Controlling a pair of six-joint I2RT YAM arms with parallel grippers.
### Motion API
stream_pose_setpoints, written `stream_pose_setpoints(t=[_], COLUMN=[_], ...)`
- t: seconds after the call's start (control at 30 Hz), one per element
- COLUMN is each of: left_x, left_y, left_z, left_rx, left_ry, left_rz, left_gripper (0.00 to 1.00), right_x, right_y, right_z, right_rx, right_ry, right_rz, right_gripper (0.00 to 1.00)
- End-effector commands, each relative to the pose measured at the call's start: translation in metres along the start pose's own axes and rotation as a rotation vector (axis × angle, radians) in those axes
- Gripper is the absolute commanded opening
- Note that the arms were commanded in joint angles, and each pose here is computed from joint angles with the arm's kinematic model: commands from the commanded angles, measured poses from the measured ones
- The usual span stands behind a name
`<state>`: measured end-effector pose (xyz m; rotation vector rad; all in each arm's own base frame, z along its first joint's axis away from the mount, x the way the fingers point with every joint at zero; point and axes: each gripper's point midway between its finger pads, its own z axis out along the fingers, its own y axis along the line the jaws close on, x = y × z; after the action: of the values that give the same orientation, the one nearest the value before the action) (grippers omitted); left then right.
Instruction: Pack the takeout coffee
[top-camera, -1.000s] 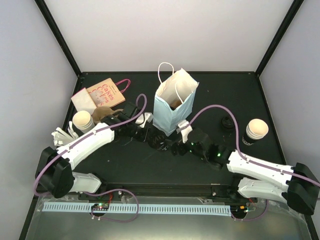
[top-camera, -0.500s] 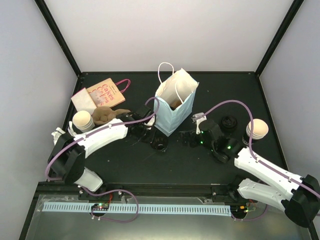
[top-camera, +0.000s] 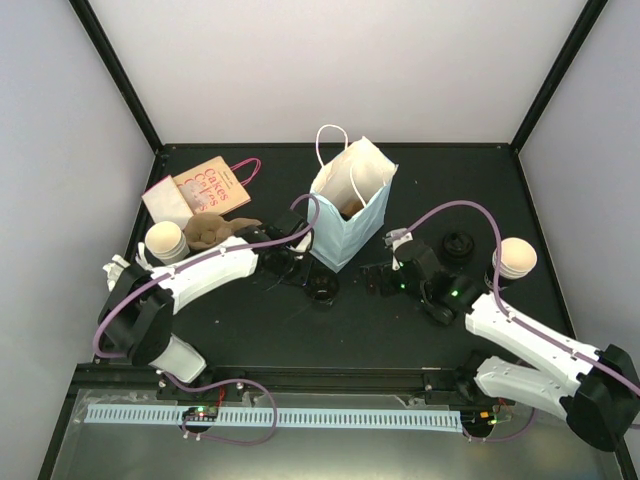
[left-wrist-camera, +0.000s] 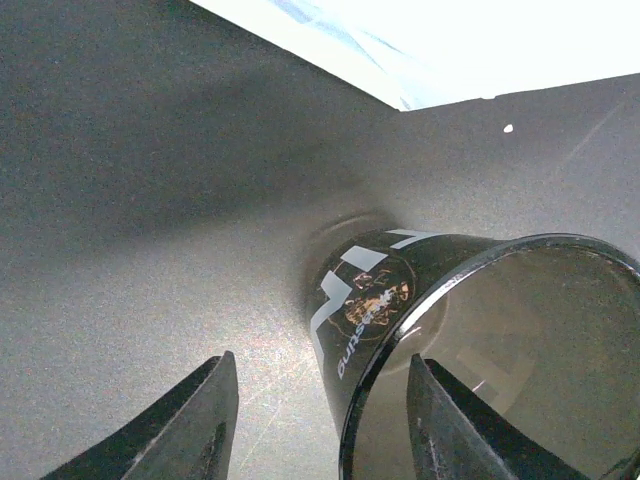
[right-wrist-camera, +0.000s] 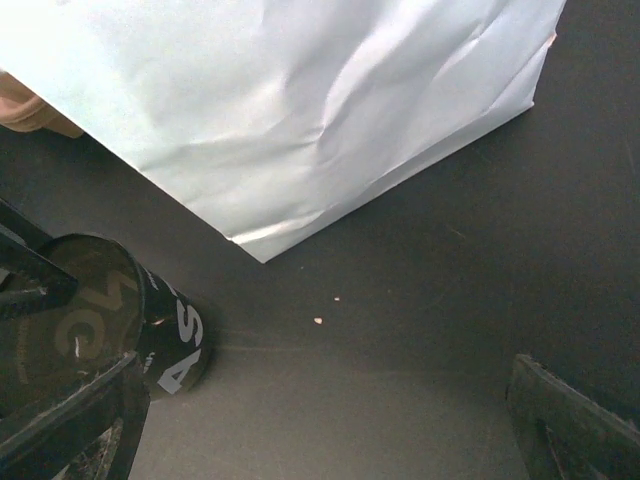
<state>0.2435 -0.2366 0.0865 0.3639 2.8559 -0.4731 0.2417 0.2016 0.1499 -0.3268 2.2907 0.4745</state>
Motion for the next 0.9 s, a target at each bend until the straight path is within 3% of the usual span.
stream_pose_setpoints(t=[0.0, 0.6, 0.77, 0.87], left_x=[-0.017, -0.034, -0.041, -0.045], left_y=[-0.019, -0.029, -0.008, 0.01], left_z=[-0.022, -0.073, -0.084, -0.097], left_rx=[0.065, 0.108, 0.072, 0.057], left_ry=[-0.074, -0.209, -0.269, -0.344], left_rz=[0.016, 0.036, -0.021, -0.069], left_gripper=[0.52, 0.84, 0.98, 0.99], right_x=[-0.008, -0.023, -0.029, -0.026], right_y=[-0.006, -0.01, -0.01, -0.014], right_z=[-0.001, -0.014, -0.016, -0.015], right_rx=[0.043, 0.081, 0.084, 0.1], right_ry=[-0.009, -0.041, -0.071, -0.065], right_rz=[0.01, 0.046, 0.051, 0.045], right_gripper=[1.0, 1.0, 1.0, 1.0])
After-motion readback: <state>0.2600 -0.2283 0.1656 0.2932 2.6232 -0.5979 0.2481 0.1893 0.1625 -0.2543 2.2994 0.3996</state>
